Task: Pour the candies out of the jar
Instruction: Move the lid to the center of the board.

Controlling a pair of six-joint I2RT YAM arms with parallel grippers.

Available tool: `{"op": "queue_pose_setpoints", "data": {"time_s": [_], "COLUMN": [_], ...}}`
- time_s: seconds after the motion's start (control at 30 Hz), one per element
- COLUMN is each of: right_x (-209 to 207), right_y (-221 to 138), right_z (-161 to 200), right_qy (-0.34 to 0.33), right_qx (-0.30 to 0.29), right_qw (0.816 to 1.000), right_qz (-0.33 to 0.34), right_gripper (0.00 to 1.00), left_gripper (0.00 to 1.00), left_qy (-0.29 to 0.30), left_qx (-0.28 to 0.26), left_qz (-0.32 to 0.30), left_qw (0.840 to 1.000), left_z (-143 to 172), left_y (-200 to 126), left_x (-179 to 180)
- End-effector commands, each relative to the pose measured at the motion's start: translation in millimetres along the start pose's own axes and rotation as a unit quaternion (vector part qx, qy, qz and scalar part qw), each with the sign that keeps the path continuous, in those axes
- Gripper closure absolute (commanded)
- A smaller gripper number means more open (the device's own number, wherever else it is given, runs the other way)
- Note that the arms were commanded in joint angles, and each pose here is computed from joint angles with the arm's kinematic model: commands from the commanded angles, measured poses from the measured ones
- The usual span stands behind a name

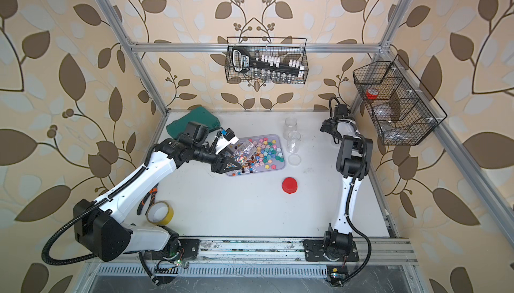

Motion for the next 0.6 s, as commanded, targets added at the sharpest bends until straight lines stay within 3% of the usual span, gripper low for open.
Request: {"op": "queue_pose_setpoints", "data": {"time_s": [0.0, 0.57], "right_x": [-0.5, 29.3], "right_y": [-6.4, -49.5], "right_z": [18.4, 109.8], "right_qy": [0.011, -0.016], "right_qx": [0.038, 0.130], "right_qw": [0.999, 0.989], "right_qz": [-0.010, -0.065], "right_gripper": [0.01, 0.02], "left_gripper": [0.76, 0.76], "left_qy": [0.023, 0.026], "left_qx": [-0.020, -0.026], "left_qz": [0.006, 0.007], "left_qw": [1.000, 0.999], "left_z": [-11.6, -12.5], "left_y": [-4.4, -6.8], "left_x": [-1.4, -4.6]}}
Point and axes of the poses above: each gripper's point midway between its finger pads, its own y axis out along the fingers, its own x axis along the line the jaws close on, z = x × y, the point moved 7 cm from there along -y, back along the fingers, and after that the axes turned 10 degrees about y, right-handed, at the moved point
